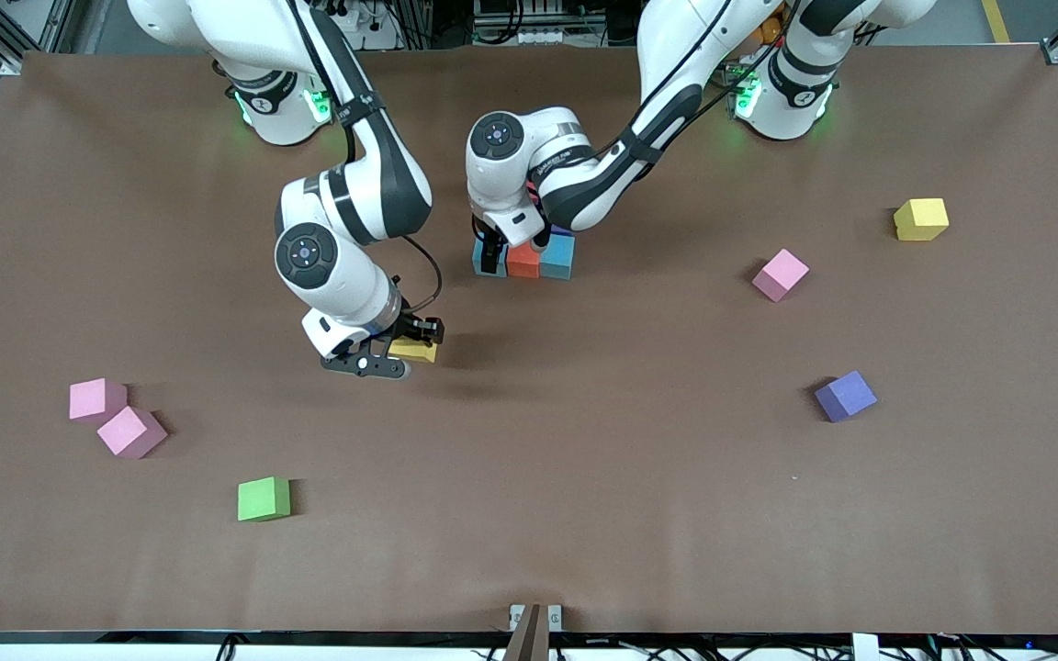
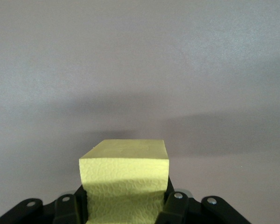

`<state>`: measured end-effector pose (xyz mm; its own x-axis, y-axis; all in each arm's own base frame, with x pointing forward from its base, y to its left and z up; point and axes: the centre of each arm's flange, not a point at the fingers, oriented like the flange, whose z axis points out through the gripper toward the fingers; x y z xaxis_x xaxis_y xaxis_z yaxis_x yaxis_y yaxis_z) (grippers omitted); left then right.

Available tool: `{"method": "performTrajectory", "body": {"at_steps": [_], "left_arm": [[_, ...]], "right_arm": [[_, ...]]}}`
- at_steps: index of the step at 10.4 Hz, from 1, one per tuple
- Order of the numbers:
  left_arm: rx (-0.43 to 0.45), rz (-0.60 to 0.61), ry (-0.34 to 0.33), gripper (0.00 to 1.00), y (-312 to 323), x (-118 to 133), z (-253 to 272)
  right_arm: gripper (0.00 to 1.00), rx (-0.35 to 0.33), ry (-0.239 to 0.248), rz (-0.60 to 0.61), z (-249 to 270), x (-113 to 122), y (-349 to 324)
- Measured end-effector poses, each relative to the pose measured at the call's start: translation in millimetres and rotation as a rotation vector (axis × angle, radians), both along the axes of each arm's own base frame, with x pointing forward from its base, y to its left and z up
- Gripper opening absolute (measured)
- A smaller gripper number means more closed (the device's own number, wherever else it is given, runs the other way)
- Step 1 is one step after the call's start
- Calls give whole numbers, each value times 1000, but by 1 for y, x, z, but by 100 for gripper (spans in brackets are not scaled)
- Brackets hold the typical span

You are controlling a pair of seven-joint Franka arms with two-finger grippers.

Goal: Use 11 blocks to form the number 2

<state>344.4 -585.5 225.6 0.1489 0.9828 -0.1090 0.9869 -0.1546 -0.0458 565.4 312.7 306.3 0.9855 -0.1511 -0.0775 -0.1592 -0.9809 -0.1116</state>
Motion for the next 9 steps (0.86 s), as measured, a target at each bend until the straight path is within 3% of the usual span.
{"method": "performTrajectory", "body": {"at_steps": [5,9], "left_arm": [[13,-100,-26,100,18,27,43],[70,-347,-16,100,98,95,86]], "right_arm": [[56,0,0,0,0,0,0],[56,-1,0,3,-1,-1,2]]}}
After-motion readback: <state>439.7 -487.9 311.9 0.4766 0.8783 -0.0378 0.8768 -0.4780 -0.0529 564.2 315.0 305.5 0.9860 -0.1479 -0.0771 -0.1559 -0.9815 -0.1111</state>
